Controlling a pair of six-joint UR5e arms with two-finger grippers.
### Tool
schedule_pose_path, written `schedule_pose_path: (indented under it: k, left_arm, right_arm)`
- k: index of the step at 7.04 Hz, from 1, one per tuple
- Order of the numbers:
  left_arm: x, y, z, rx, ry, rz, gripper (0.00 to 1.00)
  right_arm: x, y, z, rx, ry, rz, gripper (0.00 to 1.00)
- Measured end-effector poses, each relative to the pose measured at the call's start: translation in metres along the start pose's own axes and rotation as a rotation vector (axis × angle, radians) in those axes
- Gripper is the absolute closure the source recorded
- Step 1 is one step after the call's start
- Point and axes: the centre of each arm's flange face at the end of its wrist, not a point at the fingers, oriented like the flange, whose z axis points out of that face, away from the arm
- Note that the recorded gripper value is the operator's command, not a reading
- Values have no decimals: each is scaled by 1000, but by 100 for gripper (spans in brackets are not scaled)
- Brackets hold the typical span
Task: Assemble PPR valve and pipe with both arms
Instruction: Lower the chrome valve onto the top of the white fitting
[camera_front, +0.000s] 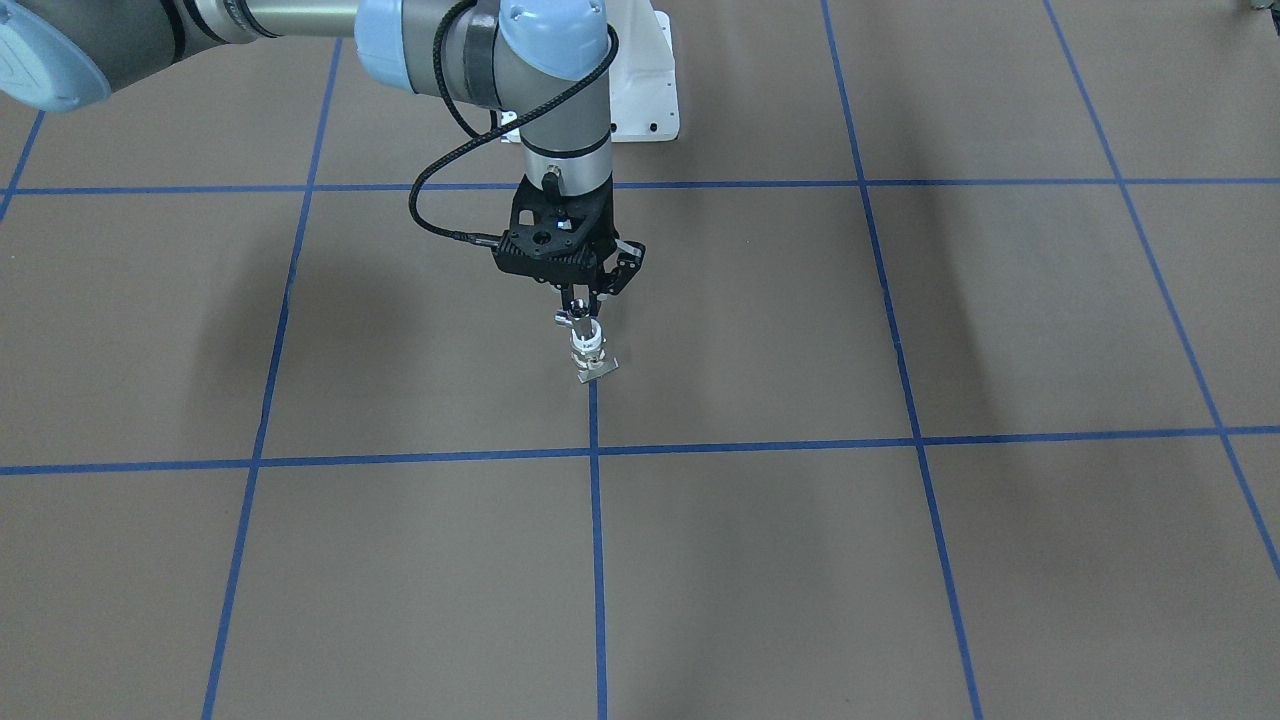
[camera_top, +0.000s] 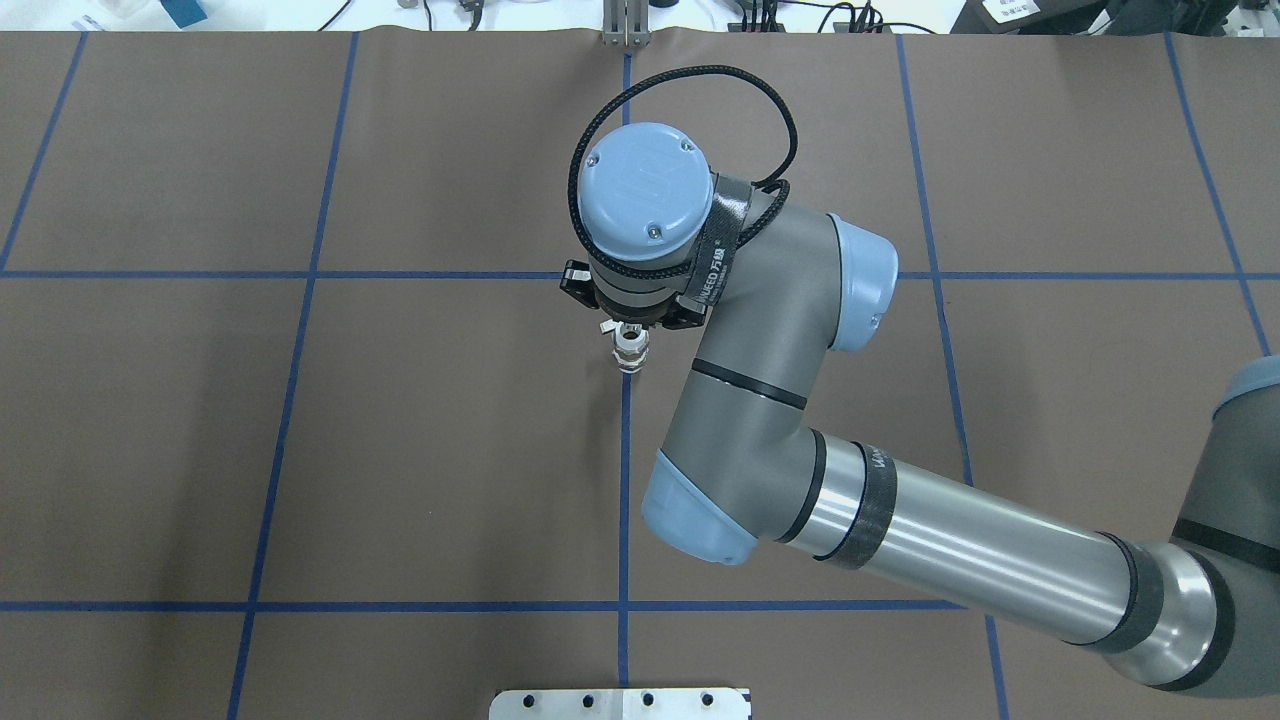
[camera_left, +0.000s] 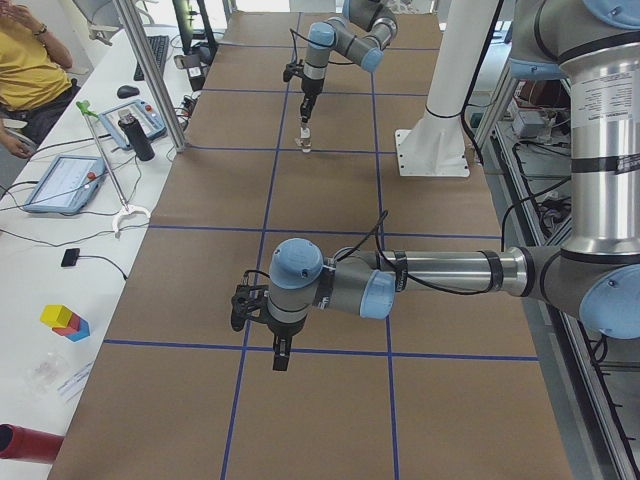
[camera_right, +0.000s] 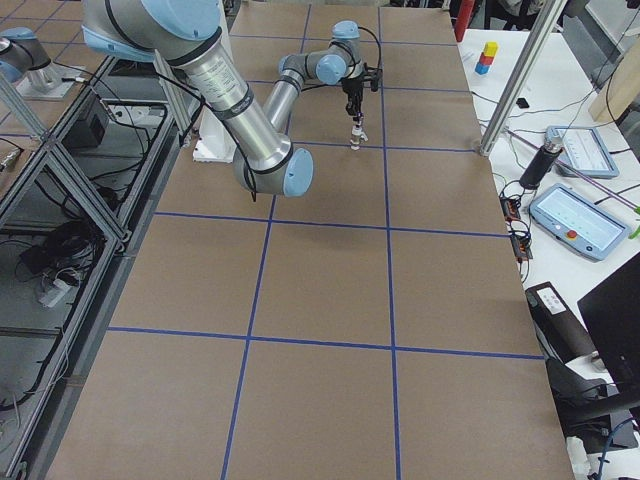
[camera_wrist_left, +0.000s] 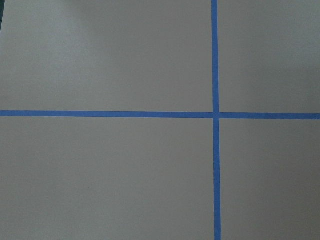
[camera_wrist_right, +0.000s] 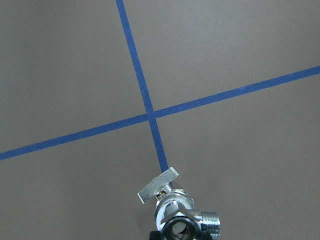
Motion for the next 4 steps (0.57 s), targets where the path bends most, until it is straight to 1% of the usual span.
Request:
schedule_pose_path:
  k: [4]
  left_arm:
    - [0,0,0,1,1,1,0]
  right_arm:
    - [0,10,7,-12,9,-9,100]
